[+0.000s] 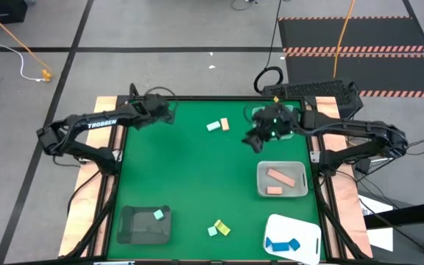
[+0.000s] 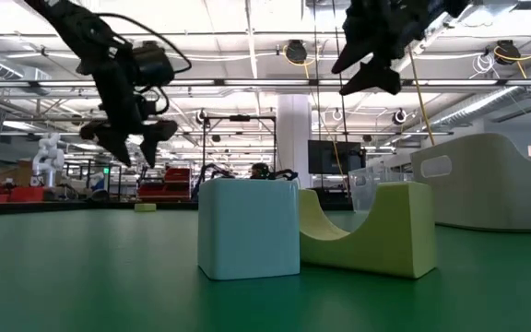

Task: Sort & place blocks by color
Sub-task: Put the top green block into the transparent bin

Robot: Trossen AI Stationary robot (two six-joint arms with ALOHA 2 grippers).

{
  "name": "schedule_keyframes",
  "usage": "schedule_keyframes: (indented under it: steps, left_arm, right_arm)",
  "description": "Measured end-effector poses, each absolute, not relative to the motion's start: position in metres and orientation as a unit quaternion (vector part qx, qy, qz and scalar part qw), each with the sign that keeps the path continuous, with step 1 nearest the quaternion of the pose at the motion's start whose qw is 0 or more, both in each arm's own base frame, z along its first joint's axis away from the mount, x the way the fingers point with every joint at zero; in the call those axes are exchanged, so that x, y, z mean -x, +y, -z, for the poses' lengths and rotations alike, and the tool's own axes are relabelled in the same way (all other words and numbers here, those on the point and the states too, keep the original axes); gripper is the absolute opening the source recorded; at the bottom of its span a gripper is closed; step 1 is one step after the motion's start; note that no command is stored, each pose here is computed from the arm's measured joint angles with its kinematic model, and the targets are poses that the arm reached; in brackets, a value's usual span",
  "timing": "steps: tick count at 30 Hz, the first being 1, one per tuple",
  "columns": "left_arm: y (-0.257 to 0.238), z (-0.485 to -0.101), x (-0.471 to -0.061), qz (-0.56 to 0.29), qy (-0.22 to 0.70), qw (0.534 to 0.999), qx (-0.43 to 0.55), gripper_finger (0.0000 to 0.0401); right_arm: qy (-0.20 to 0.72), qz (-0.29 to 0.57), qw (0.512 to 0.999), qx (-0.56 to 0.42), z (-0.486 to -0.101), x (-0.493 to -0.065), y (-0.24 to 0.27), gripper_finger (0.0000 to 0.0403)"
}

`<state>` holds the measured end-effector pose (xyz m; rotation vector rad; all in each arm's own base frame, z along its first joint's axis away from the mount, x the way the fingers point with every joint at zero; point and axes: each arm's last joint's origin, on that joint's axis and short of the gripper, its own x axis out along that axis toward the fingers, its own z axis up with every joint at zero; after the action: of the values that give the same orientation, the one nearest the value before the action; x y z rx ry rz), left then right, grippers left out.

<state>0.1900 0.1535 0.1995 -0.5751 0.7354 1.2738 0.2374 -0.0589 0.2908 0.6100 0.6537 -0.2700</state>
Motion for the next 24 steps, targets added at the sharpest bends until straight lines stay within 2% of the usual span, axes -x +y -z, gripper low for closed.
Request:
schedule_keyframes:
  steps: [3, 13, 24]
  left_arm:
    - [0.166, -0.193, -0.183, -0.587, 0.33, 0.683, 0.285, 0.0253]
    - [0.184, -0.161, -0.185, -0.52, 0.375, 0.668, 0.378, 0.0253]
    - [0.198, -0.154, -0.192, -0.559, 0.346, 0.682, 0.321, 0.0253]
  right_arm:
    - [0.279, 0.149, 0.907, -0.277, -0.296, -0.236, -0.078, 0.0208]
    - [0.207, 0.225, 0.913, -0.272, -0.304, -0.221, -0.125, 0.0208]
    - [0.21, 0.239, 0.918, -0.239, -0.305, -0.215, -0.136, 0.0208]
